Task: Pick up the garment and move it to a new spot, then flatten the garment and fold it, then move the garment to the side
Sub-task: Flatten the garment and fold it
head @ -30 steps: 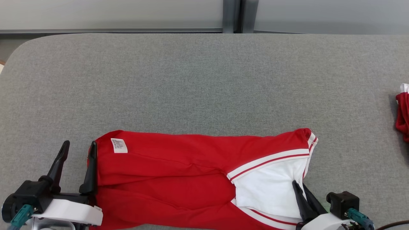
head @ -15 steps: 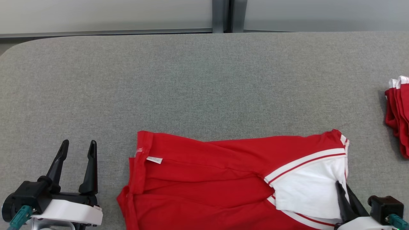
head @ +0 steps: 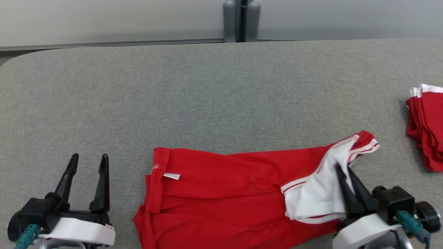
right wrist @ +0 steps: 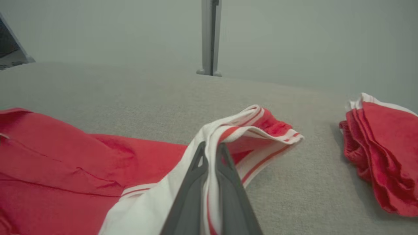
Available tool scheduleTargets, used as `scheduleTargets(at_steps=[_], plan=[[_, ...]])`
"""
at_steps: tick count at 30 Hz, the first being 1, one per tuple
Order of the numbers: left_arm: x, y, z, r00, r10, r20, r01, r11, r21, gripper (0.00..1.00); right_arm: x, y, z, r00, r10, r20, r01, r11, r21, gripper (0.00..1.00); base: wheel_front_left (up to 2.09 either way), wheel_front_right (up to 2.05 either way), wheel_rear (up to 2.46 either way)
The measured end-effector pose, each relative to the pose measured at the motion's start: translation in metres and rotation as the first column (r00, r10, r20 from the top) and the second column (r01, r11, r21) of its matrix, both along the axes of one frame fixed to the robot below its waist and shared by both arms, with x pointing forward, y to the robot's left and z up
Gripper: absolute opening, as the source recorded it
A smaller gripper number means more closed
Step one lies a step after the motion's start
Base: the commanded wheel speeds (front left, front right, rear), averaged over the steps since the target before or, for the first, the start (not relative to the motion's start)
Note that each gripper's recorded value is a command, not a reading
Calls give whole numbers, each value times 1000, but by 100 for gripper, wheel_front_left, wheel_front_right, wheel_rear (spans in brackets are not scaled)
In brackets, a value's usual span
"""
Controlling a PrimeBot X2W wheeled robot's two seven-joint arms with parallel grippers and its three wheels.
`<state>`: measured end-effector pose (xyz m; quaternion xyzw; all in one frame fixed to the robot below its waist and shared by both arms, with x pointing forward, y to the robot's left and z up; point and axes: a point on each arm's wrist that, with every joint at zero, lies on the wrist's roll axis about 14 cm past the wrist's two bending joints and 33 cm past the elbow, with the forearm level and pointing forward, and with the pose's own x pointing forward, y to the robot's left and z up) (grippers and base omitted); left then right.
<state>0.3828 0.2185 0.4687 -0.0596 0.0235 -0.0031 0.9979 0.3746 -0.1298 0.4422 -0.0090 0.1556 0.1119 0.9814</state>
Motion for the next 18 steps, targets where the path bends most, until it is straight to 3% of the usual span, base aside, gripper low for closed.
scheduleTargets(at_steps=[4,8,18], plan=[[-1,-5,3,1000,-7,10,7,1000,-8,100,6,48,34,988,129,88,-134,990,52,0,0,0,0],[-4,-8,4,1000,-11,14,11,1000,-12,100,2,104,56,953,270,141,-290,945,153,0,0,0,0],[-13,0,0,1000,16,-1,-16,1000,-19,100,-37,219,56,794,588,156,-601,720,346,0,0,0,0]])
